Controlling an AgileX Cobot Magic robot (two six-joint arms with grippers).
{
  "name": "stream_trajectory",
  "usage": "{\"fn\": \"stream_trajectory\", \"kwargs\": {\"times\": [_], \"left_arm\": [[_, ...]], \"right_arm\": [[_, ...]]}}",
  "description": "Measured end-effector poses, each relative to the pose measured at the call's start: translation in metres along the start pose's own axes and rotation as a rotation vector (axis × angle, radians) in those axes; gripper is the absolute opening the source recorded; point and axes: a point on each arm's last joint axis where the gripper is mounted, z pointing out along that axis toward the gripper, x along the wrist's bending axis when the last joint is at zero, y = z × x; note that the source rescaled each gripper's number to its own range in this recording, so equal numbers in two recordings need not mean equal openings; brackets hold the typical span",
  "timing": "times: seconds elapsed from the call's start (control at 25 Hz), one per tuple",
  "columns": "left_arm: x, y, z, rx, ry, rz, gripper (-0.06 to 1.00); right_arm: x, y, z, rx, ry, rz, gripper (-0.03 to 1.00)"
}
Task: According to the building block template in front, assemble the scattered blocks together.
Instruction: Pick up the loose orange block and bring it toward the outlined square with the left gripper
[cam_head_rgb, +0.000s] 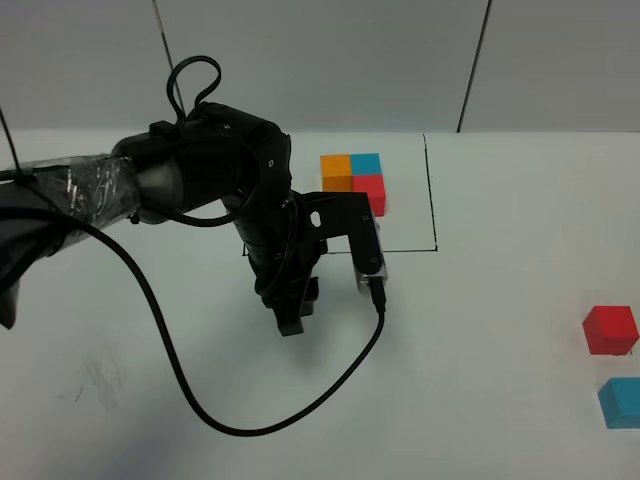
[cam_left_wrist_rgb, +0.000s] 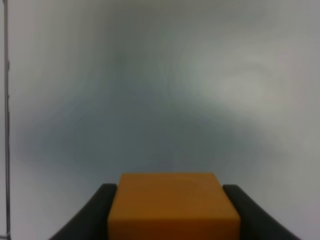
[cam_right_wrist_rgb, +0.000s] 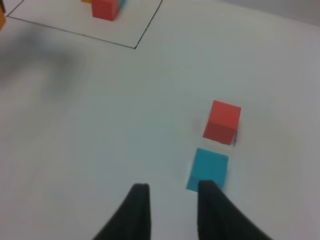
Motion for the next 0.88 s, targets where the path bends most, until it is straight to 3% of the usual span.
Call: {"fn": "stream_trajectory", "kwargs": {"times": [0.24, 0.88], "left_arm": [[0.002, 0.008, 0.021, -0.063, -0.020, 0.039, 0.00], [0.001, 0.004, 0.057, -0.030, -0.058, 0.064, 0.00]], "right_arm": [[0.000, 0.000, 0.000, 0.000, 0.000, 0.000, 0.00], [0.000, 0.000, 0.000, -0.001, 0.000, 0.000, 0.00]]}}
